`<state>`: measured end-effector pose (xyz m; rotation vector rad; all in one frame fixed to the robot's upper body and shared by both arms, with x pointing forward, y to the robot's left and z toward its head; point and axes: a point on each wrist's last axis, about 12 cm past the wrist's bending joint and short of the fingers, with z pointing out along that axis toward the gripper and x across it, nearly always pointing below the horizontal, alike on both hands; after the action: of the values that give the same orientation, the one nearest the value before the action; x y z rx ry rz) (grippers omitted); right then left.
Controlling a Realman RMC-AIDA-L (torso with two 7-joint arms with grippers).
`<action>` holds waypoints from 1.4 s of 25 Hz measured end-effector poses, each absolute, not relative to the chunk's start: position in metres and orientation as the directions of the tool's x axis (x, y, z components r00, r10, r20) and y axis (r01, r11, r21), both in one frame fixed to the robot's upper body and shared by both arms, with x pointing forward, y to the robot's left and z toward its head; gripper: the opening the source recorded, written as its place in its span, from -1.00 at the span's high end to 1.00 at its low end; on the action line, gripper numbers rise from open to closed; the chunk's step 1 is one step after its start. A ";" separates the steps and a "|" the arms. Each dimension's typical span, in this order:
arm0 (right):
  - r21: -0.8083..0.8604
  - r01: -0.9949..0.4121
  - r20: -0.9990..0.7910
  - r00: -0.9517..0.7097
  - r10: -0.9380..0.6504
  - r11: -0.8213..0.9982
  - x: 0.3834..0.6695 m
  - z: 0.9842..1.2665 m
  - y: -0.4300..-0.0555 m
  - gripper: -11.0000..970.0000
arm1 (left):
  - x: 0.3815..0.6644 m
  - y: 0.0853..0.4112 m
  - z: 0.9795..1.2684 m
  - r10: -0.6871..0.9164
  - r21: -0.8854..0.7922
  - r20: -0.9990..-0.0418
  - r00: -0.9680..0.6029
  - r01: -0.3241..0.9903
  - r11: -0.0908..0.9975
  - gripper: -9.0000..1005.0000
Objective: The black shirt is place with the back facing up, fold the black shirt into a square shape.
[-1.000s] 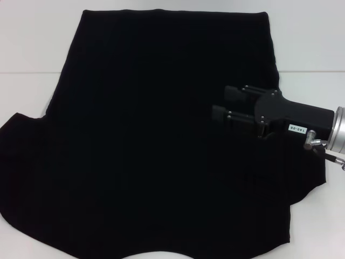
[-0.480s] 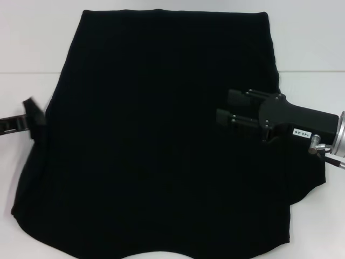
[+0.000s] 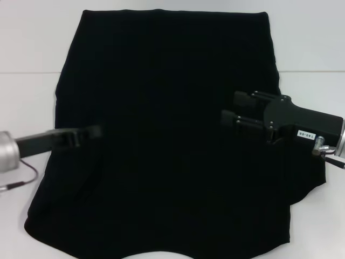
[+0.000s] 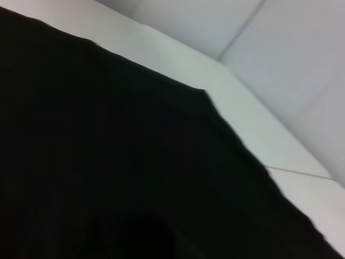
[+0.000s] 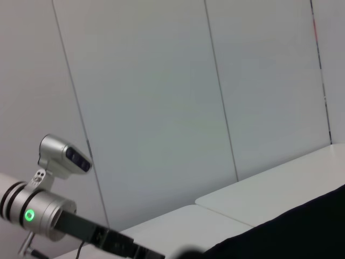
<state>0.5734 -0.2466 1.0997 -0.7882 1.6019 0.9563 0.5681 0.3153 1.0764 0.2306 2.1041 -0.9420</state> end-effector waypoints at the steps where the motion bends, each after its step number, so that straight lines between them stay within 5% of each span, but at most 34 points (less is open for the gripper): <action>1: 0.187 -0.866 -0.975 -0.221 -0.019 0.464 0.574 1.100 -0.247 -0.48 | 0.567 0.309 1.075 -0.137 -0.544 -0.741 -0.658 0.469 0.696 0.84; 7: 0.190 -0.856 -0.974 -0.224 -0.014 0.480 0.577 1.103 -0.253 -0.48 | 0.565 0.286 1.075 -0.111 -0.527 -0.786 -0.609 0.564 0.635 0.80; 13: 0.299 -0.786 -0.943 -0.331 0.040 0.542 0.588 1.112 -0.274 -0.46 | 0.554 0.274 1.093 -0.133 -0.509 -0.848 -0.514 0.717 0.476 0.49; 21: 0.535 -0.458 -0.743 -0.656 0.137 0.709 0.608 1.117 -0.324 -0.41 | 0.542 0.242 1.087 -0.072 -0.370 -0.926 -0.369 0.860 0.350 -0.47; 27: 0.560 -0.281 -0.620 -0.766 0.170 0.779 0.605 1.122 -0.354 -0.38 | 0.539 0.230 1.083 0.023 -0.278 -0.954 -0.298 0.914 0.295 -0.69; 35: 0.537 -0.140 -0.492 -0.853 0.174 0.832 0.597 1.116 -0.369 -0.33 | 0.534 0.223 1.079 0.158 -0.133 -0.973 -0.168 0.968 0.212 -0.68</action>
<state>0.5966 -0.3692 1.1162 0.0249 2.4723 0.7805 0.5338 0.2227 1.0794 1.1052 1.5400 -1.0773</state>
